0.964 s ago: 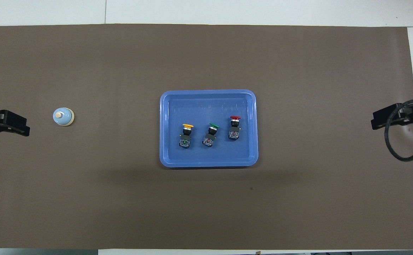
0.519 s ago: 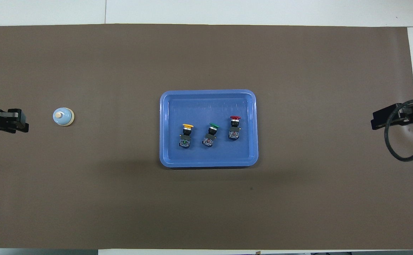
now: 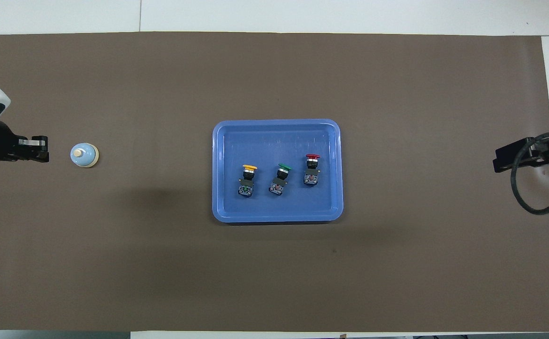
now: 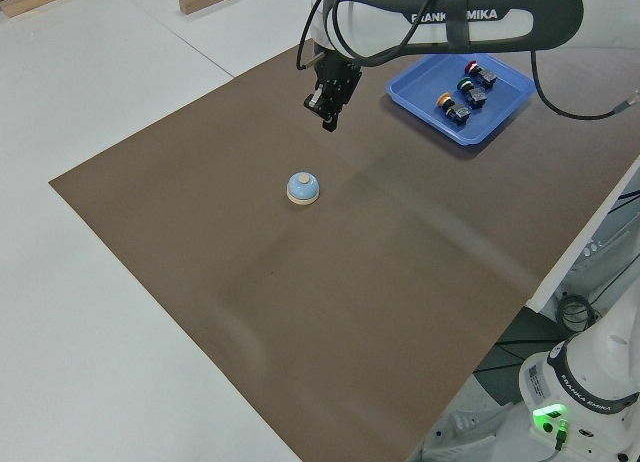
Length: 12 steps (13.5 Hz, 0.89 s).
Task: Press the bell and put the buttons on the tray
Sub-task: 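Move the left gripper over the bell and press down on it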
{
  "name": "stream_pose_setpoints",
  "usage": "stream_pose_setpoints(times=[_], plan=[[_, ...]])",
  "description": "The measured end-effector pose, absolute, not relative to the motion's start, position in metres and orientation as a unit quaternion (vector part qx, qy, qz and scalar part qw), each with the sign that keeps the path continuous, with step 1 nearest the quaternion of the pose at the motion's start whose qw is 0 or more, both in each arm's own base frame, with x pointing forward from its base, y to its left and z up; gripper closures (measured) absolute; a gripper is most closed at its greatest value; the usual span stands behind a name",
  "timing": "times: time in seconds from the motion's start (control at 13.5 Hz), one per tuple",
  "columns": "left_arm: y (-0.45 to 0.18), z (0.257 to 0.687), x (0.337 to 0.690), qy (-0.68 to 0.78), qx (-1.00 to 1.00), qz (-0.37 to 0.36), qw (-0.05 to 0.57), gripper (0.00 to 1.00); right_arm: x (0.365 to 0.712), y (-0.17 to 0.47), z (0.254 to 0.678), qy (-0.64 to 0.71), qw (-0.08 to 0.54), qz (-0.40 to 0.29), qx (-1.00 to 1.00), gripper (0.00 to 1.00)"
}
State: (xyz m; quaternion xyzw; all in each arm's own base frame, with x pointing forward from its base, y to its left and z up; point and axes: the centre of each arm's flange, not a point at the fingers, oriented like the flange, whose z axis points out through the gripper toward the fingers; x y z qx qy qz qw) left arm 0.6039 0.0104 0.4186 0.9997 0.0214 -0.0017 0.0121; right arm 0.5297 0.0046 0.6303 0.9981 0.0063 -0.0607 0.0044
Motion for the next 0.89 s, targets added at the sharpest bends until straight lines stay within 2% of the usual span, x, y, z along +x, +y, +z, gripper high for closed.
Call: stream_pose_setpoints(times=[0.52,0.89], plan=[[0.033,0.364,0.616,0.04,0.999,-0.02,0.016,0.99,0.53,0.005,0.63,0.006,0.004,-0.061,0.998,0.0],[0.035,0.338,0.611,0.043,0.998,-0.033,0.017,0.99,0.53,0.005,0.63,0.006,0.004,-0.061,0.998,0.0]])
